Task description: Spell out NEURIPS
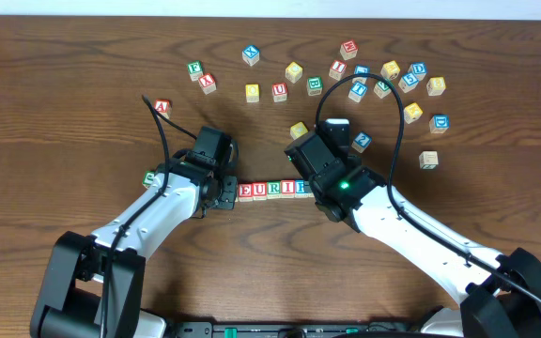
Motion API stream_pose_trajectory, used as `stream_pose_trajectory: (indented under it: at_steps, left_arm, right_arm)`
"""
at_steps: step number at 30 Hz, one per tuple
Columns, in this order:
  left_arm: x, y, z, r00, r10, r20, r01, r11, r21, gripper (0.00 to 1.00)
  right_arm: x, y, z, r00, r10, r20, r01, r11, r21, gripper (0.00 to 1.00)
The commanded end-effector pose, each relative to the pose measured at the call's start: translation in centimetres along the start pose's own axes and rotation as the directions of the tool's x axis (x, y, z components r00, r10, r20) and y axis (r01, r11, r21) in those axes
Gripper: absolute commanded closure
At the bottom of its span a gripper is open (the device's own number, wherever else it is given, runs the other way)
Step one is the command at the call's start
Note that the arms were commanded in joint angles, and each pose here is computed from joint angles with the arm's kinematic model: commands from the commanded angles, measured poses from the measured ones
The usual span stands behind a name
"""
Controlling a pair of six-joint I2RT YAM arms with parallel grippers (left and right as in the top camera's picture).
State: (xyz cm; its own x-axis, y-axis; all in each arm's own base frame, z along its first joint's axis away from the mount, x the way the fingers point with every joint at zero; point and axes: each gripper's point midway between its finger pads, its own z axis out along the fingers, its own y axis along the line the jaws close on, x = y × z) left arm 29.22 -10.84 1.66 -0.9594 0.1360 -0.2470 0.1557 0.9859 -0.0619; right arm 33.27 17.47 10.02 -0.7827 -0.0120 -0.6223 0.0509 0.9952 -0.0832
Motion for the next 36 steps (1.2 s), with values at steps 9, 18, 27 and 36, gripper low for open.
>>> stream_pose_trajectory:
  at_steps: [9,18,27,36]
  left_arm:
    - [-0.86,-0.33,-0.83,1.000,-0.003,0.029,0.003,1.000,0.012,0.93]
    - [-0.89,-0.33,-0.84,1.000,-0.003,0.029,0.003,1.000,0.012,0.93]
    - [-0.78,-0.83,-0.85,1.000,0.005,0.023,-0.006,0.999,0.040,0.92]
    - [-0.77,-0.83,-0.85,1.000,0.007,0.023,-0.008,0.999,0.041,0.93]
  right_arm:
    - [-0.41,-0.28,0.13,1.000,0.020,0.013,-0.020,1.000,0.021,0.99]
    - [-0.41,-0.28,0.13,1.000,0.020,0.013,-0.020,1.000,0.021,0.99]
    - [-0.40,-0.28,0.13,1.000,0.020,0.012,-0.020,1.000,0.021,0.99]
    - [-0.34,-0.33,0.13,1.000,0.018,0.010,-0.018,1.000,0.023,0.99]
